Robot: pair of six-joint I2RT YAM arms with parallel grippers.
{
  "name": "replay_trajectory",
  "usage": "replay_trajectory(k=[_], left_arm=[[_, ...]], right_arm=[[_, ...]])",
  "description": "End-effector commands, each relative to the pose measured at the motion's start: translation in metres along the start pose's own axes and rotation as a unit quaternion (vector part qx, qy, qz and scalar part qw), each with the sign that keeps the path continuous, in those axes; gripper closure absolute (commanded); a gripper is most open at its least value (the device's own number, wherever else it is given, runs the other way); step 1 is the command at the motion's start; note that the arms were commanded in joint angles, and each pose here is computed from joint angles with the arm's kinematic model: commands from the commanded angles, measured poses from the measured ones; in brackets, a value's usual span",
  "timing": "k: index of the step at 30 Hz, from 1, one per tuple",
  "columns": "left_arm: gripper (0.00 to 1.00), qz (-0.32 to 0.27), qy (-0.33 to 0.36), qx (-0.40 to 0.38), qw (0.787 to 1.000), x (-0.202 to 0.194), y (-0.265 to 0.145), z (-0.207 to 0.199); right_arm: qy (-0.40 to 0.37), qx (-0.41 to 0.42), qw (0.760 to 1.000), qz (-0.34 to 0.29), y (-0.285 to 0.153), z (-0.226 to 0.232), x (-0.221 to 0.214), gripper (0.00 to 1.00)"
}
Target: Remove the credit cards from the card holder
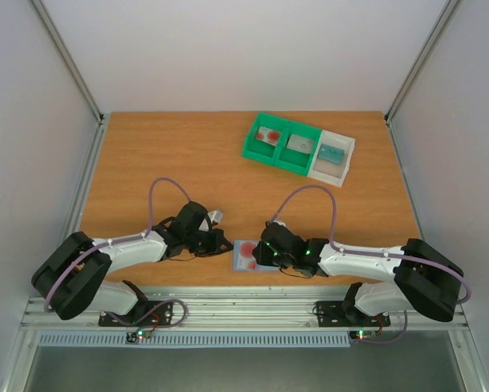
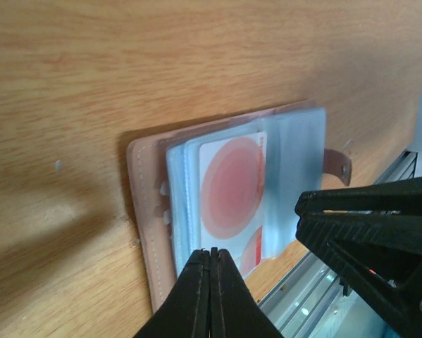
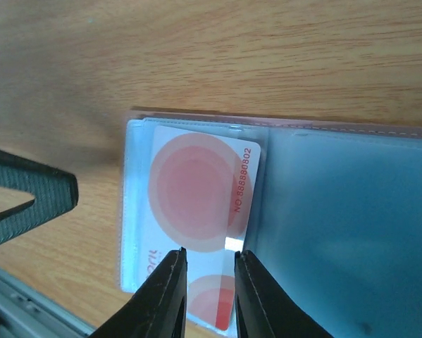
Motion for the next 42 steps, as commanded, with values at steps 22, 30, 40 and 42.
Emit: replay_trajectory(k=[22,30,40,42], left_arm=[[0.94,0.028,-0.002,0.027,0.999,-0.012,0.025,0.035],[0.95,0.029,-0.006,0.077,0.997,-0.018,0.024,0.057],[0.95,0.025,-0.007,0.079,0.996,-0.017,0.023,0.057],[0.95,0.026,-0.009,0.079,0.996,-0.017,0.023,0.057]], right_arm=[[0.014,-0.010,1.000,-0.001,0.029,-0.012,-0.004,0.92],[0.018,0.022,0.999,-0.021,0.020,-0.014,0.001,0.99],[0.008,0.081,0.996,-0.019,0.008,0.004,0.003,0.99],[0.012,0.078,0.997,-0.013,0.011,0.005,0.004,0.92]])
Point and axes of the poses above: each gripper's point midway between its finger pads, its own y axis out along the fingers, its own z axis along the line the jaws close on, x = y × z, the point moved 3 cm from there along -y, back along the fingers, and after that the axes turned 1 degree about -y, right-handed, at the moved point
